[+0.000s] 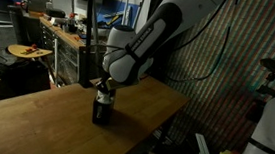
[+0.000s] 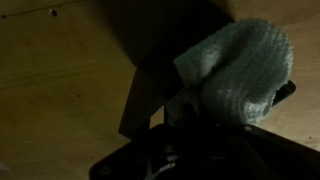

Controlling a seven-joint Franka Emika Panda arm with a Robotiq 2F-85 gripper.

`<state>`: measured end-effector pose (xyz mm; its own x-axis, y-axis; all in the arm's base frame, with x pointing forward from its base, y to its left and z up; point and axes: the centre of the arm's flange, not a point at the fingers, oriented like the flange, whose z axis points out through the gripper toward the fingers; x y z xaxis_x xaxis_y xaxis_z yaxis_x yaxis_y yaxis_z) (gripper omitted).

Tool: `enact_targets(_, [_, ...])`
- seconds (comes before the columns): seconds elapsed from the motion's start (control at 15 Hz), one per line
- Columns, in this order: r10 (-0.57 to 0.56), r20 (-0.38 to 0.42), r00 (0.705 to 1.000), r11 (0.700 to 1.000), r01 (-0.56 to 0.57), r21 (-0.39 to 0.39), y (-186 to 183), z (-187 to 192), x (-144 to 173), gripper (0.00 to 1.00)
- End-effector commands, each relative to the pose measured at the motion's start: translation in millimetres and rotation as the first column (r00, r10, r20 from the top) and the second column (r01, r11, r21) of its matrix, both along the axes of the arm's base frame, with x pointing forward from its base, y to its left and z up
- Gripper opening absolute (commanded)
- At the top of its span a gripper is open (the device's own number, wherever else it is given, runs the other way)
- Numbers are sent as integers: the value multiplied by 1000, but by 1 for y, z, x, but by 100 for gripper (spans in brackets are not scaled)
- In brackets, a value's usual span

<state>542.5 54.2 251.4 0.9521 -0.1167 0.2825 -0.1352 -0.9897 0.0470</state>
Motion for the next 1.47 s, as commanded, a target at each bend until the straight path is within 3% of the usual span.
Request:
enact_targets(0.0, [3, -14, 1000, 1000, -3, -10, 9, -4, 6, 4])
enact_targets(0.67, [38, -115, 993, 998, -44, -47, 33, -35, 9, 6])
enact_targets(0.73, [33, -120, 992, 998, -39, -50, 32, -35, 10, 31])
enact_targets(0.87, [23, -124, 992, 998, -29, -51, 28, -32, 11, 35])
enact_targets(1.4, [-16, -106, 994, 999, 11, -53, 8, -13, 9, 95])
